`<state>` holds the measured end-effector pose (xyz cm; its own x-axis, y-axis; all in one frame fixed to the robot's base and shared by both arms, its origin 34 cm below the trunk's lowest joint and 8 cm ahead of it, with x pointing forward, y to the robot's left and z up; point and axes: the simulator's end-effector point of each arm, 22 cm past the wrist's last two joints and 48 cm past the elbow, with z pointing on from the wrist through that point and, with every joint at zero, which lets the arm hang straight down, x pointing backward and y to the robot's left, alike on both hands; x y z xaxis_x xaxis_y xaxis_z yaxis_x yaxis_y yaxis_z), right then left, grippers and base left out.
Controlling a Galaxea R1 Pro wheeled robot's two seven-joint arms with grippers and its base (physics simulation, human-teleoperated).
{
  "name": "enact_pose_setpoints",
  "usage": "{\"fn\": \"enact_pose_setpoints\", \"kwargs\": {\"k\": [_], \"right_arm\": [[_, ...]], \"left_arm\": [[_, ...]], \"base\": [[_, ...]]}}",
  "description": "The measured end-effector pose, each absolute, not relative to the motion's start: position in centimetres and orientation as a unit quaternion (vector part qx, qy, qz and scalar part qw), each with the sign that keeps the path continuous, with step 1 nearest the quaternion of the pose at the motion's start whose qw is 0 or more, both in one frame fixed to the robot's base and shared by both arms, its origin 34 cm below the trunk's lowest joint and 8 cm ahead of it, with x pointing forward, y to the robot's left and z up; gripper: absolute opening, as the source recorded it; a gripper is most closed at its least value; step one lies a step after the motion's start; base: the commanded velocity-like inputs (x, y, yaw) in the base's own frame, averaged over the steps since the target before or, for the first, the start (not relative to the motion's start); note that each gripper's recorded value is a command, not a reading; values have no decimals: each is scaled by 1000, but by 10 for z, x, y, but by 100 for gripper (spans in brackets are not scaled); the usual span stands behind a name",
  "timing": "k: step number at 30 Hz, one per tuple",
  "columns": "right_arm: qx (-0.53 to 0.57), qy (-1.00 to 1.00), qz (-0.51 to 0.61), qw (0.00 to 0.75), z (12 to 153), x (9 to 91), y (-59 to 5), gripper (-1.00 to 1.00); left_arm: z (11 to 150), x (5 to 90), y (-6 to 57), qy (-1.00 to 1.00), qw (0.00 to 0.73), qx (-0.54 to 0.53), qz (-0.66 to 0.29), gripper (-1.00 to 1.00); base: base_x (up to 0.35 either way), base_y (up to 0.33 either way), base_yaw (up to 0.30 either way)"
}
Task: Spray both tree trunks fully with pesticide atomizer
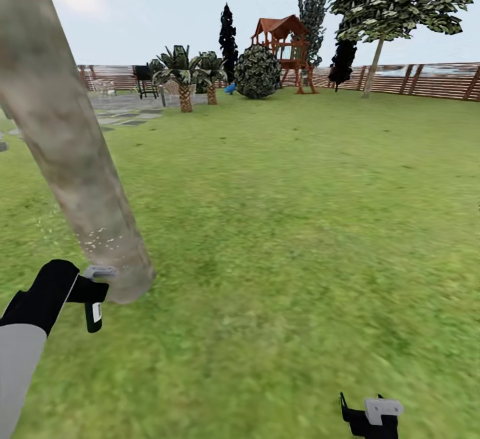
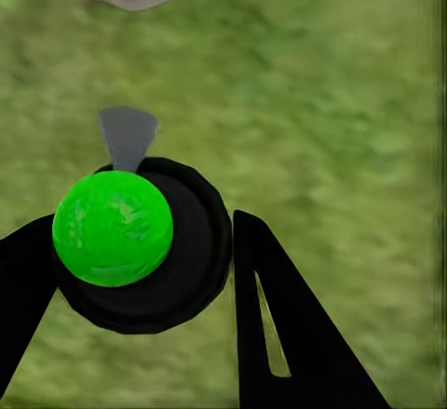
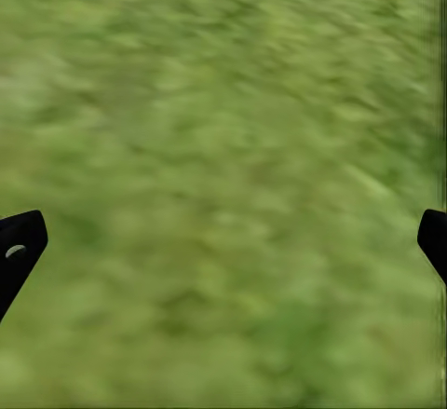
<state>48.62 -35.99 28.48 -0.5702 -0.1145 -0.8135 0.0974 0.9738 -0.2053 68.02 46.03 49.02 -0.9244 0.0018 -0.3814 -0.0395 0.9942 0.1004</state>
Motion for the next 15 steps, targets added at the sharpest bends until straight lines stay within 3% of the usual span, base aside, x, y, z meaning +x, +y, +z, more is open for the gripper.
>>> {"fn": "enact_pose_setpoints", "kwargs": {"k": [5, 15], "right_arm": [[-5, 879, -114, 464, 285, 486, -360, 100], [-5, 879, -114, 464, 285, 486, -359, 100]], "left_arm": [[477, 670, 460, 983, 179, -11, 51, -100], [457, 646, 487, 983, 159, -58, 69, -100]], "base": [[33, -275, 49], [146, -260, 264]]}}
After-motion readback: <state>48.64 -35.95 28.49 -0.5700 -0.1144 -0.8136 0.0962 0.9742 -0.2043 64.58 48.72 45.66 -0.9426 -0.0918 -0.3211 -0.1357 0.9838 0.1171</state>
